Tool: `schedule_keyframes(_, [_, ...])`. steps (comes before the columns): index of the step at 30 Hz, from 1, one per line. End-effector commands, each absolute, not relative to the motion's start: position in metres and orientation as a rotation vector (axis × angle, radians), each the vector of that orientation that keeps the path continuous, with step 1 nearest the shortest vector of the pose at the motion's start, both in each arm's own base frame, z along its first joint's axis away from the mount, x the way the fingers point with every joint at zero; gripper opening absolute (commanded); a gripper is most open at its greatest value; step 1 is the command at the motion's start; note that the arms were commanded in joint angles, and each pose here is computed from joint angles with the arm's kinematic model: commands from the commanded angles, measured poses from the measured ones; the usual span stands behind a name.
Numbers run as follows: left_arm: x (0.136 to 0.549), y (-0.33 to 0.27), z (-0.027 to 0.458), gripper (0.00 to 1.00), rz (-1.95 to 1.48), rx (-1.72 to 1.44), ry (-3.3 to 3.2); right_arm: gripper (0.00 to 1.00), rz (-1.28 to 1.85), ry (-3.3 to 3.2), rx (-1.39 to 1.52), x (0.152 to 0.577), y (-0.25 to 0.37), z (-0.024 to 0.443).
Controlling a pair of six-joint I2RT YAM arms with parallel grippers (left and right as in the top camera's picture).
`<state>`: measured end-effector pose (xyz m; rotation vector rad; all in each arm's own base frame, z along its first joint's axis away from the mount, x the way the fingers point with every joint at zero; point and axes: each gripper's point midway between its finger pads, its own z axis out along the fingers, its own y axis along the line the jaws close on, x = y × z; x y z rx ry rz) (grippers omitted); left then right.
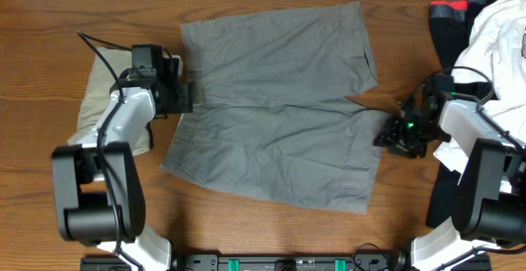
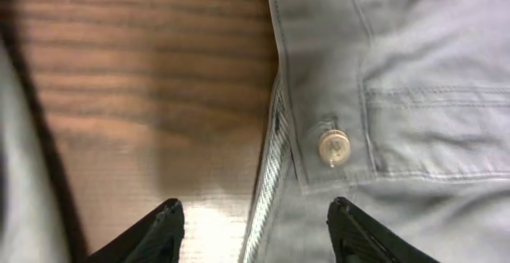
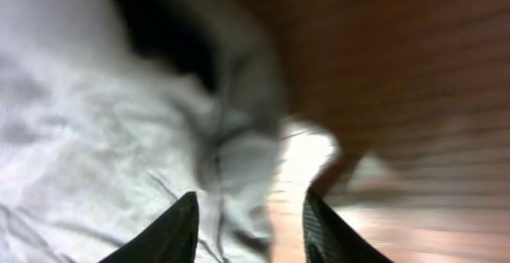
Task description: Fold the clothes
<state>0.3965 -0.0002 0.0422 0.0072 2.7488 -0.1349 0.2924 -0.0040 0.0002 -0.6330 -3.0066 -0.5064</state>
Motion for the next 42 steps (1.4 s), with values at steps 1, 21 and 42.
schedule_keyframes(1, [0.387, 0.003, 0.073, 0.62, -0.123, -0.048, 2.711, 0.44, -0.344, -3.072, -0.759, 0.300, -0.044, 0.011])
schedule_keyframes(21, [0.289, -0.025, 0.051, 0.48, -0.364, -0.341, 3.056, 0.06, -0.493, -3.060, -0.442, 0.275, 0.039, 0.018])
schedule_keyframes(42, [0.252, -0.025, -0.010, 0.49, -0.352, -0.455, 3.094, 0.02, 0.246, -2.916, -0.778, 0.226, -0.040, -0.025])
